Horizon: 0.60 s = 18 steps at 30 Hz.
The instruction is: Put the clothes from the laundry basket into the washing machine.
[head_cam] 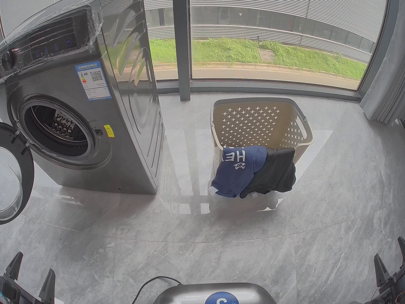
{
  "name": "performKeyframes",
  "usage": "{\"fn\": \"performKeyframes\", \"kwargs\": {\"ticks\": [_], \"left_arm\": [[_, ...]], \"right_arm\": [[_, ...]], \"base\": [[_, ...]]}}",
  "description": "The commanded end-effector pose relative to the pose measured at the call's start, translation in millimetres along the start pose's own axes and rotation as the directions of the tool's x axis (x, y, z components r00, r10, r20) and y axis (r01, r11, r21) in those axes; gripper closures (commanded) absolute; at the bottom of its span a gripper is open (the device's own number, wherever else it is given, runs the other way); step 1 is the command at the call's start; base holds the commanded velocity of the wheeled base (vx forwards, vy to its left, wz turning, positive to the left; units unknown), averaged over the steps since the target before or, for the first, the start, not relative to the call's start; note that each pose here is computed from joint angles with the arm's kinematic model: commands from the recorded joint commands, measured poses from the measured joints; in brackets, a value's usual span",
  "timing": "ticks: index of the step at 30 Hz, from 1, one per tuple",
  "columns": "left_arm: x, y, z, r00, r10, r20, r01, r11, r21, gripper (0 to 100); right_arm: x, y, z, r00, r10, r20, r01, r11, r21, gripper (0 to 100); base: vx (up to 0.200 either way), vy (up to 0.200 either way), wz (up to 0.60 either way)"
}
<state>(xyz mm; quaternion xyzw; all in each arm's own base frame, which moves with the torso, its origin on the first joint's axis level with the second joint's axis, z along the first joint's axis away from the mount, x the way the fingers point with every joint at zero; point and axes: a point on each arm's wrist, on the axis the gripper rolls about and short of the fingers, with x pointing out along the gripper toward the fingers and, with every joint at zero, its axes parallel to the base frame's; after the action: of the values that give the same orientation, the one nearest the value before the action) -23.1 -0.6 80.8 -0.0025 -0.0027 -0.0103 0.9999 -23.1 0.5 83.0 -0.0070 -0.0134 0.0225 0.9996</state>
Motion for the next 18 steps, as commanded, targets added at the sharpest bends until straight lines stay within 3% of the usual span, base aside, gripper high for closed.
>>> {"fn": "performKeyframes", "kwargs": {"ticks": [1, 4, 13, 18], "left_arm": [[0.3, 0.0, -4.3, 1.0, 0.001, -0.004, -0.001, 1.0, 0.0, 0], [0.3, 0.0, -4.4, 1.0, 0.001, -0.006, -0.001, 1.0, 0.0, 0], [0.4, 0.0, -4.2, 1.0, 0.001, -0.006, -0.001, 1.0, -0.006, 0], [0.3, 0.0, -4.3, 1.0, 0.001, -0.004, -0.001, 1.0, -0.01, 0]], "right_arm": [[0.1, 0.1, -5.2, 1.0, 0.001, -0.004, -0.001, 1.0, -0.002, 0], [0.1, 0.1, -5.2, 1.0, 0.001, -0.004, -0.001, 1.0, -0.002, 0], [0.1, 0.1, -5.2, 1.0, 0.001, -0.004, -0.001, 1.0, 0.0, 0], [0.1, 0.1, -5.2, 1.0, 0.001, -0.004, -0.001, 1.0, -0.002, 0]], "base": [[0.0, 0.0, 0.0], [0.0, 0.0, 0.0], [0.2, 0.0, 0.0], [0.0, 0.0, 0.0]]}}
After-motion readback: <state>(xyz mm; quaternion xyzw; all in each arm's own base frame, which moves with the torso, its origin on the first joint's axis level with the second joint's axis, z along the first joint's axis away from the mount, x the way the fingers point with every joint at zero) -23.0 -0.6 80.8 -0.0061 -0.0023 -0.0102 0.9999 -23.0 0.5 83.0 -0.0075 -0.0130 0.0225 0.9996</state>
